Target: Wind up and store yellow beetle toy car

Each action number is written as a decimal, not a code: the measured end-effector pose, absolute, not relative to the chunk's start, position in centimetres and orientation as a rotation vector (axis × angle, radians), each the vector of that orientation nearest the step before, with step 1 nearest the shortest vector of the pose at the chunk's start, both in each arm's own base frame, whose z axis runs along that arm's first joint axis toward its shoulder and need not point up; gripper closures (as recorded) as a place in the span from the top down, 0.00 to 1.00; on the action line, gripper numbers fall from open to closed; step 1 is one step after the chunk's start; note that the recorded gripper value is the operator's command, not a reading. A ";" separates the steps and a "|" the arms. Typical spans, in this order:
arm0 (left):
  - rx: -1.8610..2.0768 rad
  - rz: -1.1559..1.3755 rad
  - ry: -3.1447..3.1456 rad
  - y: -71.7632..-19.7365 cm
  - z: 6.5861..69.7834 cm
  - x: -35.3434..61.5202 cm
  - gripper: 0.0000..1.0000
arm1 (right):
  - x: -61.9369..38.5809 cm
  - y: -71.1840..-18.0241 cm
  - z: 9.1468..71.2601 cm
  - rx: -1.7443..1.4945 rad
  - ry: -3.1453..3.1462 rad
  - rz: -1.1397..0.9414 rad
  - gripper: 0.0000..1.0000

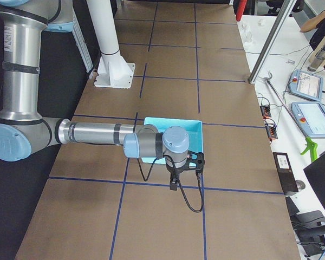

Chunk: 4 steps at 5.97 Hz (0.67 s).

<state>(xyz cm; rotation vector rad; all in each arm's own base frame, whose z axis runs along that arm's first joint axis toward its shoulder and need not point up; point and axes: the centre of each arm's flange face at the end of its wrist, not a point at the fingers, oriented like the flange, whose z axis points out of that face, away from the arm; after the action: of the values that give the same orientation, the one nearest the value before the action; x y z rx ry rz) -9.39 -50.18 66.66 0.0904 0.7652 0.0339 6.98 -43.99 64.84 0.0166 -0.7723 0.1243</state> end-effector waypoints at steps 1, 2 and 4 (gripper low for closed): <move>0.091 0.034 0.765 -50.2 66.6 -9.4 1.00 | 7.0 -43.9 65.1 0.014 -0.759 0.123 1.00; 0.091 0.034 0.765 -50.2 66.6 -9.4 1.00 | 7.0 -43.8 65.2 0.013 -0.752 0.123 1.00; 0.093 0.036 0.765 -50.3 66.5 -9.4 1.00 | 7.0 -43.7 65.3 0.011 -0.748 0.124 1.00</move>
<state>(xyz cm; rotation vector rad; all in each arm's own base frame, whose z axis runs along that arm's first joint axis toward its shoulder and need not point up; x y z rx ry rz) -9.40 -50.31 66.52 0.0933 0.7650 0.0361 7.02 -43.71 65.33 0.0109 -0.7485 0.1237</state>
